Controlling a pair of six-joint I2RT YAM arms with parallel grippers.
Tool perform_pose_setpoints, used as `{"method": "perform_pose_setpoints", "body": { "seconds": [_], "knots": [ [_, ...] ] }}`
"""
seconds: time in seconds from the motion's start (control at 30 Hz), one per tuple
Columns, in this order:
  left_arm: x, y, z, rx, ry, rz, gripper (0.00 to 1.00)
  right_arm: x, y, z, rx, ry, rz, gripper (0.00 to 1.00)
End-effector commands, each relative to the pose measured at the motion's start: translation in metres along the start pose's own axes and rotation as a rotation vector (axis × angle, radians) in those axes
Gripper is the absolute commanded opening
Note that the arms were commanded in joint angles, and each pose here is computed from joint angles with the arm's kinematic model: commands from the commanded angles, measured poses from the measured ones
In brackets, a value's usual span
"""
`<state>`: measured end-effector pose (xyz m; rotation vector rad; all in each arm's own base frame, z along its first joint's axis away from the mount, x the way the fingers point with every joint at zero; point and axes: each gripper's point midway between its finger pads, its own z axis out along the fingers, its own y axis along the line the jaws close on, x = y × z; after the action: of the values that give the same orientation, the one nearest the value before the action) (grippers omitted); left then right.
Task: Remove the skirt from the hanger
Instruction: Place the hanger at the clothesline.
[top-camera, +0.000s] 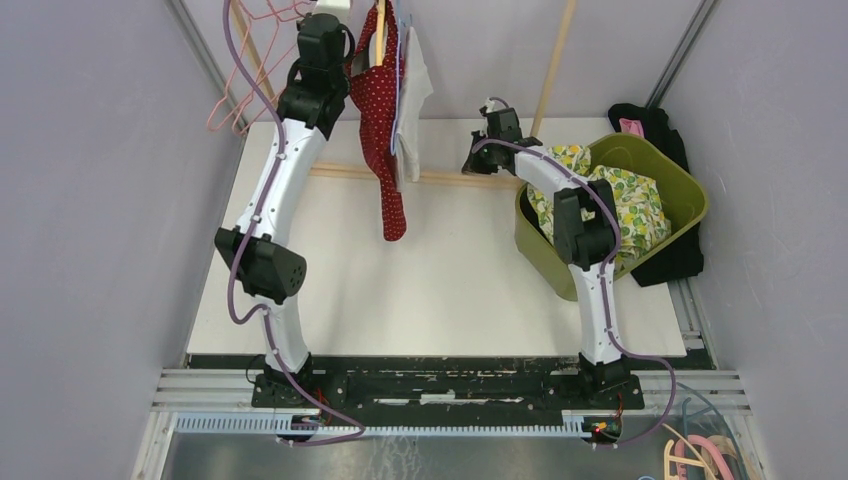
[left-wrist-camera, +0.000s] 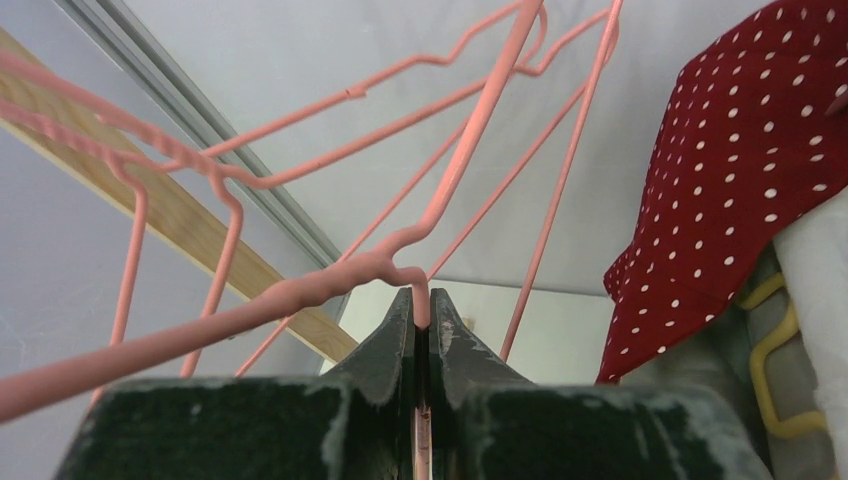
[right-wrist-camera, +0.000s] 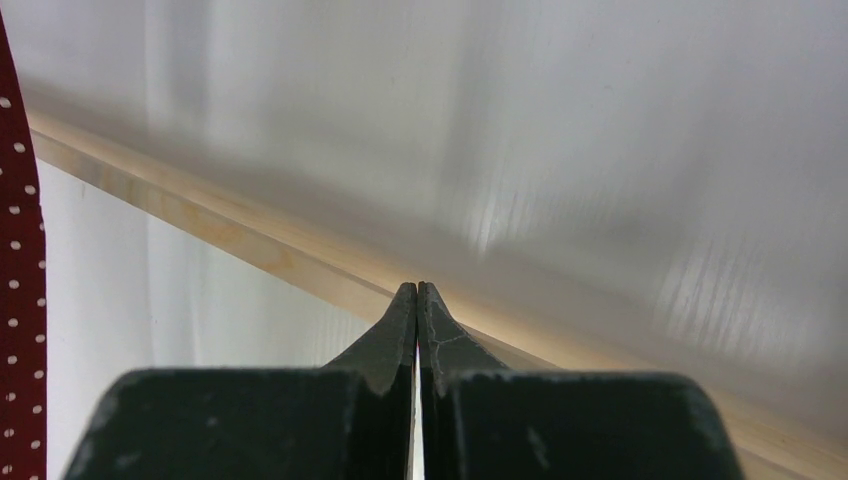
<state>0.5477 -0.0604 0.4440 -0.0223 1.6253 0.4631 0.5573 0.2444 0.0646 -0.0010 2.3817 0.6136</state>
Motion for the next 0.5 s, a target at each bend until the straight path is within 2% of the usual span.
{"method": "perform_pose_setpoints", "body": {
  "seconds": [0.0,0.13,0.3,0.47],
  "knots": [
    [-0.018,0.025,-0.010,-0.033,-0.037,0.009,0.03,0.013,0.019,-0.023,-0.032,0.056,-0.031,0.01],
    [-0.021,0.032,-0.004,-0.050,-0.047,-0.016,0.03,0.011,0.023,-0.028,-0.040,0.051,-0.043,0.01],
    [-0.045,0.041,-0.015,-0.045,-0.097,-0.083,0.03,-0.001,0.024,-0.035,-0.044,0.029,-0.065,0.01],
    [-0.050,0.046,-0.021,-0.052,-0.103,-0.085,0.03,-0.011,0.025,-0.038,-0.059,0.007,-0.049,0.01]
  ]
}}
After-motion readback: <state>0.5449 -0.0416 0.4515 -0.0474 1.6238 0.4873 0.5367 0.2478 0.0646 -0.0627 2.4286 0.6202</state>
